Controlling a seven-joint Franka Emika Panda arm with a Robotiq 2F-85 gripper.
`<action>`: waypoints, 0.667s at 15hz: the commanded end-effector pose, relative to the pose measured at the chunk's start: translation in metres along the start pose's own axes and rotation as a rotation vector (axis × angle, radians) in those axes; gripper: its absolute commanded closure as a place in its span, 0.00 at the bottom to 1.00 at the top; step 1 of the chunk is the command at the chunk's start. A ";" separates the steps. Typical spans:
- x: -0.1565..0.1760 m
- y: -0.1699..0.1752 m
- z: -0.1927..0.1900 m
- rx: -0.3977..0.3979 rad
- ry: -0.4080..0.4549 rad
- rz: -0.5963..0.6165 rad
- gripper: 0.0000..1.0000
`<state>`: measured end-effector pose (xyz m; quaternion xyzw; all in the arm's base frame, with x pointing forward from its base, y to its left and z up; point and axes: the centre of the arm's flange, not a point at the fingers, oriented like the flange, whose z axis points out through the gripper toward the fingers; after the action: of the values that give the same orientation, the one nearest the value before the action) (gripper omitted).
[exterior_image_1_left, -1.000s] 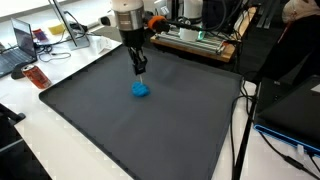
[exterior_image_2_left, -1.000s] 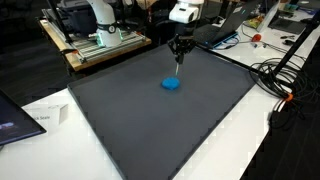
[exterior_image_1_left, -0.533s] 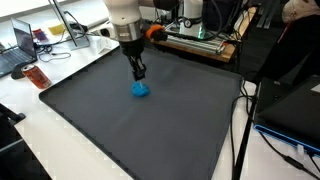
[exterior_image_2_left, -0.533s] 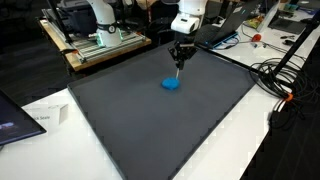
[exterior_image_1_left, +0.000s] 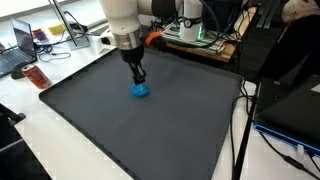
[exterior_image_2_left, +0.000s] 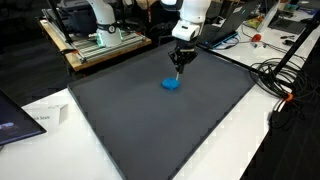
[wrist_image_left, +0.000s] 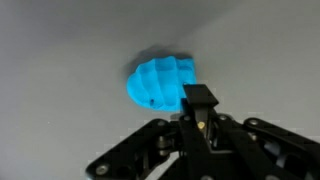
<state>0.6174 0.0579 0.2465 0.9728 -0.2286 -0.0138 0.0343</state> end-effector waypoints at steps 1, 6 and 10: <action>-0.001 0.000 -0.007 0.011 -0.009 -0.008 0.97; -0.019 0.003 -0.041 0.009 0.007 -0.011 0.97; -0.023 0.003 -0.062 0.007 0.014 -0.017 0.97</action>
<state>0.6122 0.0680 0.2877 0.9746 -0.2214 -0.0046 0.0332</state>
